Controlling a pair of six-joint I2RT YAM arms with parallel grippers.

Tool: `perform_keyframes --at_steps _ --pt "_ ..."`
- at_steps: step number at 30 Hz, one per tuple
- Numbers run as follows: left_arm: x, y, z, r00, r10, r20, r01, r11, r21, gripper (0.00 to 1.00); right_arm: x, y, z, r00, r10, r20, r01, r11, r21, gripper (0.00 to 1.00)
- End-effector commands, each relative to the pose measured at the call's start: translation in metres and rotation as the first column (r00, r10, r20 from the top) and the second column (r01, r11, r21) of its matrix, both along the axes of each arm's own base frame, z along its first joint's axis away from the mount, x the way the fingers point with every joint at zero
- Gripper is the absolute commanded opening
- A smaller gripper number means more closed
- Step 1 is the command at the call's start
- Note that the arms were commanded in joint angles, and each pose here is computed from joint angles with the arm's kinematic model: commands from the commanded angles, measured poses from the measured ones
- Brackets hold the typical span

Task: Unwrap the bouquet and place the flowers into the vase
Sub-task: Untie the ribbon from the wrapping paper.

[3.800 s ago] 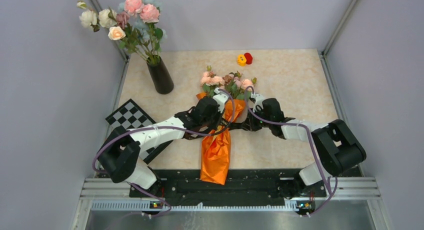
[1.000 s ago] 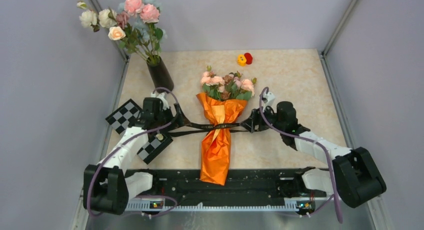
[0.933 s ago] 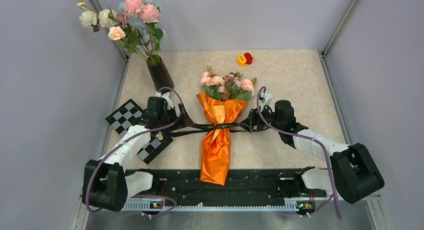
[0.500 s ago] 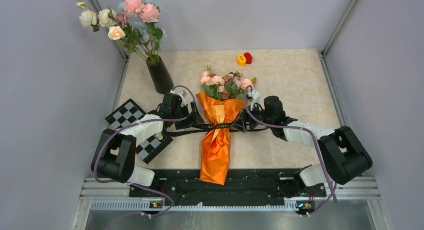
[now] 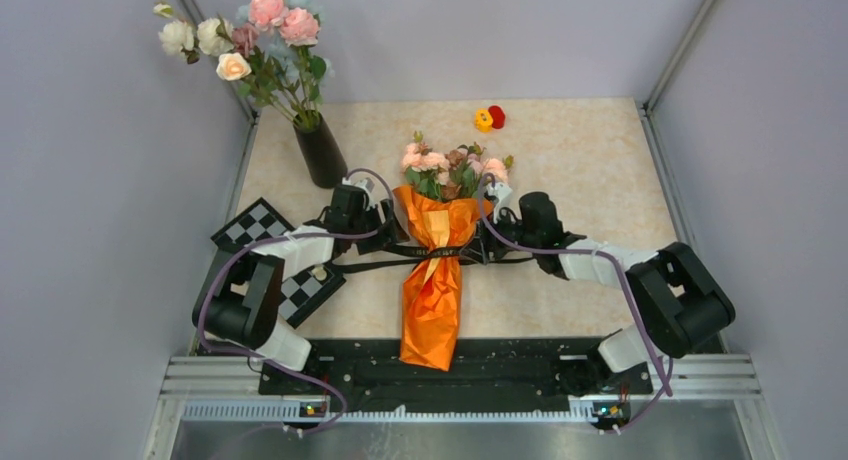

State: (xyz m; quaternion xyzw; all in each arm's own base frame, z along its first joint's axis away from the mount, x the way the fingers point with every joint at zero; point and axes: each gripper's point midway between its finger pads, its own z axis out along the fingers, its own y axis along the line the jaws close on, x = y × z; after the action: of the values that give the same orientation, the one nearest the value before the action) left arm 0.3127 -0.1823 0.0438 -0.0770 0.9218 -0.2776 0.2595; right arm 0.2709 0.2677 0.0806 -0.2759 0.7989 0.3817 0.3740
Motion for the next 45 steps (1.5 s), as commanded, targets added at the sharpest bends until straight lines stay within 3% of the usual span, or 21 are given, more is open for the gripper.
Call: perform_keyframes --at_steps 1,8,16,20,25,31,33,39,45 --pt "0.017 0.000 0.007 0.996 0.043 0.074 -0.042 0.999 -0.011 0.73 0.009 0.011 0.016 0.997 0.020 0.073 -0.022 0.999 0.024 0.51" --pt "0.020 0.012 0.000 0.992 0.099 0.075 -0.102 0.994 0.037 0.70 0.011 0.006 0.006 0.998 -0.012 0.057 0.012 1.000 0.000 0.42" --pt "0.020 0.022 -0.012 0.988 0.143 0.060 -0.147 0.986 0.074 0.69 0.010 0.007 -0.003 0.999 -0.001 0.038 0.001 1.000 -0.010 0.48" --pt "0.019 0.031 -0.017 0.984 0.168 0.056 -0.172 0.981 0.091 0.69 0.010 0.007 -0.006 0.999 -0.001 0.032 0.001 1.000 -0.017 0.47" --pt "0.017 0.044 -0.021 0.977 0.205 0.055 -0.209 0.972 0.104 0.69 0.013 0.005 -0.005 0.999 -0.024 0.041 0.025 0.999 -0.022 0.34" --pt "0.009 0.061 -0.025 0.967 0.249 0.058 -0.254 0.959 0.128 0.69 0.020 -0.004 0.005 0.992 -0.098 0.082 0.100 0.995 -0.019 0.00" --pt "0.006 0.068 -0.027 0.963 0.264 0.058 -0.270 0.953 0.138 0.69 0.022 -0.010 0.008 0.985 -0.142 0.095 0.144 0.989 -0.021 0.00" --pt "0.003 0.090 -0.024 0.950 0.305 0.070 -0.313 0.937 0.155 0.69 0.035 -0.040 0.029 0.927 -0.338 0.164 0.343 0.939 -0.006 0.00" --pt "0.006 0.101 -0.011 0.945 0.313 0.099 -0.325 0.934 0.149 0.68 0.049 -0.087 0.050 0.807 -0.539 0.239 0.561 0.827 -0.030 0.00"
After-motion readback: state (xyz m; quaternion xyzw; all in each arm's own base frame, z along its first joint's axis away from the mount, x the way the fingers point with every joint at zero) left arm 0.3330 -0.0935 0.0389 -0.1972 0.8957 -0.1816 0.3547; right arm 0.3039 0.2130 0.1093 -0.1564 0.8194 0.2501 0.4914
